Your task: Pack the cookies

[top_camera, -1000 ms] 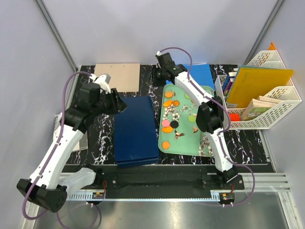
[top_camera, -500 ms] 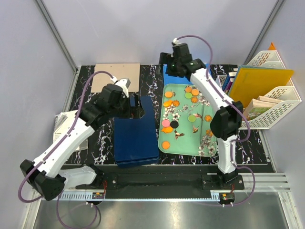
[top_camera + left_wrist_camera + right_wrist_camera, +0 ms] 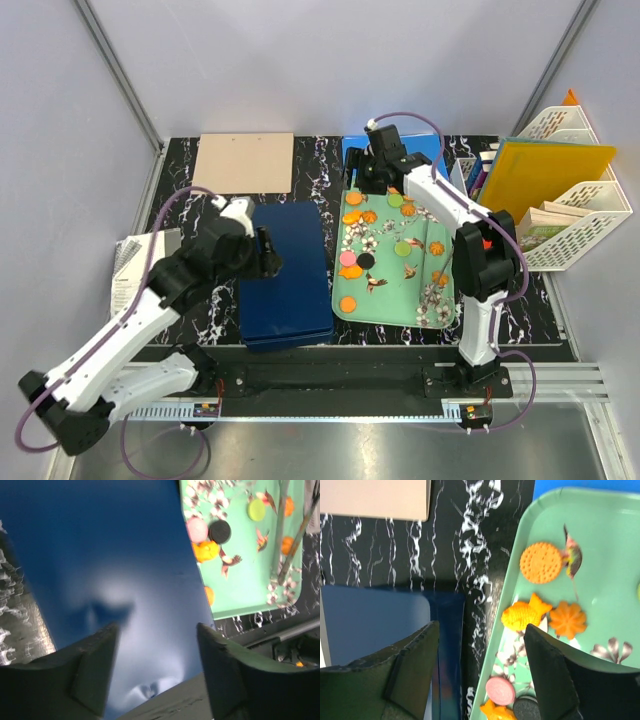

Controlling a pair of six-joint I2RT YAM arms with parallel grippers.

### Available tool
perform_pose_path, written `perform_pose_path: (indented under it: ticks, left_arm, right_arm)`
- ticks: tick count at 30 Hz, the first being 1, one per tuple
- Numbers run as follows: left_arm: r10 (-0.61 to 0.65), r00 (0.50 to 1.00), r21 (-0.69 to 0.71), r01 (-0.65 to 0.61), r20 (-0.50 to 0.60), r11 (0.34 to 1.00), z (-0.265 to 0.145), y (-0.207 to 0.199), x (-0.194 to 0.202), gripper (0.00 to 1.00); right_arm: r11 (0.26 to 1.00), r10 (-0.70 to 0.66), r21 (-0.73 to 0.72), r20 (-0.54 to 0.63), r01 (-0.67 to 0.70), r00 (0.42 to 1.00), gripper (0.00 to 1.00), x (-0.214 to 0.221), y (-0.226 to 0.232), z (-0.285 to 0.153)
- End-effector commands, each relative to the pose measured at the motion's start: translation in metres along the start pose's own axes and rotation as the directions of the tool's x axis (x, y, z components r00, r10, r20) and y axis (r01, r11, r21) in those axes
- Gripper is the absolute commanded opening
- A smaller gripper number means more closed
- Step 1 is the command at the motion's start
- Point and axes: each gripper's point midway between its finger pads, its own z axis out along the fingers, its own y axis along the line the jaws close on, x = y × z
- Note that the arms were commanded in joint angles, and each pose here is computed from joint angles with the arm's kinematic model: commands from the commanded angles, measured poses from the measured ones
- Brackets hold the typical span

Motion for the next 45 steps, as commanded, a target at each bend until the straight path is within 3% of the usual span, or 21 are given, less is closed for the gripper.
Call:
perform_pose_path:
  ticks: [1,7,10,12,15,20,26,32,45]
  left_arm:
    - [-0.072,0.981,-0.028,0.078,0.179,0.997,-0.024,0.014,-0.023,0.51]
    - [0.008,0.996,0.071,-0.015,0.094,0.997,-0.024,0.002,-0.001,0.15]
    - [-0.043,0.996,0.031,0.041,0.075,0.999,-0.02,0.013,0.011,0.0]
    - [-0.08,0.993,0.021,0.078,0.088,0.997,-0.02,0.016,0.012,0.0]
    - [-0.152,0.98,-0.04,0.158,0.132,0.987,-0.021,0.03,0.011,0.0]
    - [-0.24,0.934,-0.186,0.293,0.264,0.938,-0.037,0.06,-0.008,0.0]
    - [-0.272,0.93,-0.337,0.346,0.248,0.875,-0.044,0.09,0.012,0.0]
    - [-0.316,0.902,-0.345,0.408,0.292,0.845,-0.056,0.107,0.026,0.0]
    - [-0.344,0.905,-0.348,0.416,0.252,0.84,-0.042,0.109,0.044,0.0]
  right_arm:
    - [0.995,-0.029,-0.088,0.144,0.042,0.989,0.75,-0.025,0.029,-0.039]
    - [0.986,0.0,-0.163,0.172,0.028,0.985,0.69,-0.021,0.04,-0.054]
    - [0.983,-0.005,-0.179,0.143,0.031,0.99,0.55,-0.023,0.046,-0.043]
    - [0.979,-0.013,-0.199,0.137,0.04,0.991,0.42,-0.031,0.057,-0.039]
    - [0.976,-0.032,-0.21,0.093,0.05,0.995,0.35,-0.032,0.071,-0.017]
    - [0.976,-0.057,-0.209,0.04,0.064,0.998,0.34,-0.026,0.084,0.016]
    - [0.975,-0.085,-0.208,-0.023,0.078,0.996,0.28,-0.012,0.093,0.049]
    - [0.974,-0.111,-0.204,-0.074,0.094,0.991,0.26,0.002,0.099,0.072]
    - [0.971,-0.151,-0.217,-0.212,0.104,0.966,0.26,0.051,0.097,0.094]
